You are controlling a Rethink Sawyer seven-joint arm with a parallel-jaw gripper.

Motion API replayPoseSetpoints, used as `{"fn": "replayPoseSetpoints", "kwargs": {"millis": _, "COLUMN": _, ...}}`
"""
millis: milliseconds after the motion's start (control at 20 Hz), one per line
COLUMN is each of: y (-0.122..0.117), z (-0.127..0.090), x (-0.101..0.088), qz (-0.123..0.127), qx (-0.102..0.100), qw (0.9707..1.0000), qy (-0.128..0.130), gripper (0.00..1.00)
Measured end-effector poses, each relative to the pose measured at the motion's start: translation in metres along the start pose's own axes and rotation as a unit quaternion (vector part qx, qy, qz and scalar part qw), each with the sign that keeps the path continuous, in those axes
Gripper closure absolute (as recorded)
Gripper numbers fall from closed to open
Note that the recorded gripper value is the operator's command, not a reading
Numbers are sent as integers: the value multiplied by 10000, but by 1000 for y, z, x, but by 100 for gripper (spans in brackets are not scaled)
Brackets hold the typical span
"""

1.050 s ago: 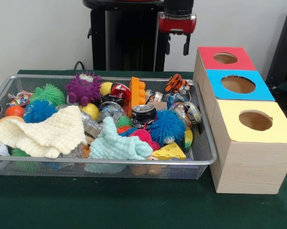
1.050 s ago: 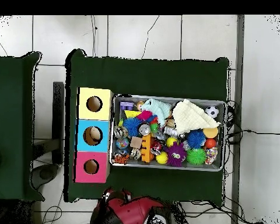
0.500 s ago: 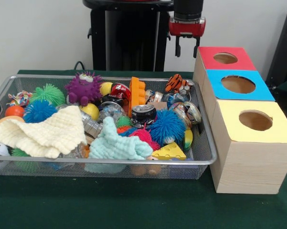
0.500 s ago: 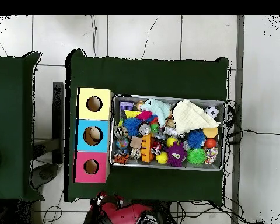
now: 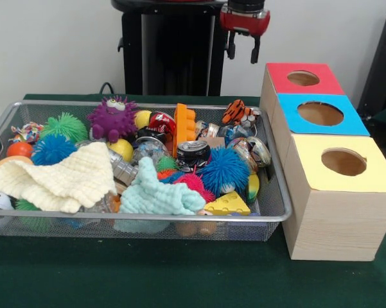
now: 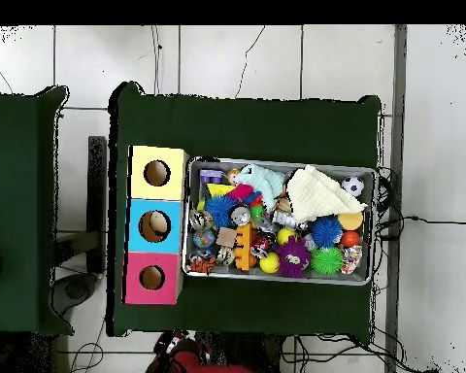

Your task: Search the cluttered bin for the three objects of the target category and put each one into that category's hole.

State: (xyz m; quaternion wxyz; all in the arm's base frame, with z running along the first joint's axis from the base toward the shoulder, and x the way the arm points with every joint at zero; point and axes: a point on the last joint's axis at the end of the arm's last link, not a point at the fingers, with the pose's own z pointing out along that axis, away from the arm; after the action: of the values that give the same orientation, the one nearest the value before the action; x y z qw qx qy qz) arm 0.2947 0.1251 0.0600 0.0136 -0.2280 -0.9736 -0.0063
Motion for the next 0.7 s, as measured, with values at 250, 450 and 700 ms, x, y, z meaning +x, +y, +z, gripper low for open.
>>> {"fn": "replayPoseSetpoints", "kwargs": {"millis": 250, "y": -14, "z": -5, "x": 13, "qz": 294, "qx": 94, "qw": 9993, "qy": 220, "gripper": 0}}
{"fn": "replayPoseSetpoints", "kwargs": {"millis": 450, "y": -22, "z": -8, "x": 23, "qz": 491, "qx": 158, "qw": 9980, "qy": 374, "gripper": 0}}
{"fn": "replayPoseSetpoints", "kwargs": {"millis": 700, "y": -24, "z": -7, "x": 26, "qz": 552, "qx": 168, "qw": 9975, "qy": 413, "gripper": 0}}
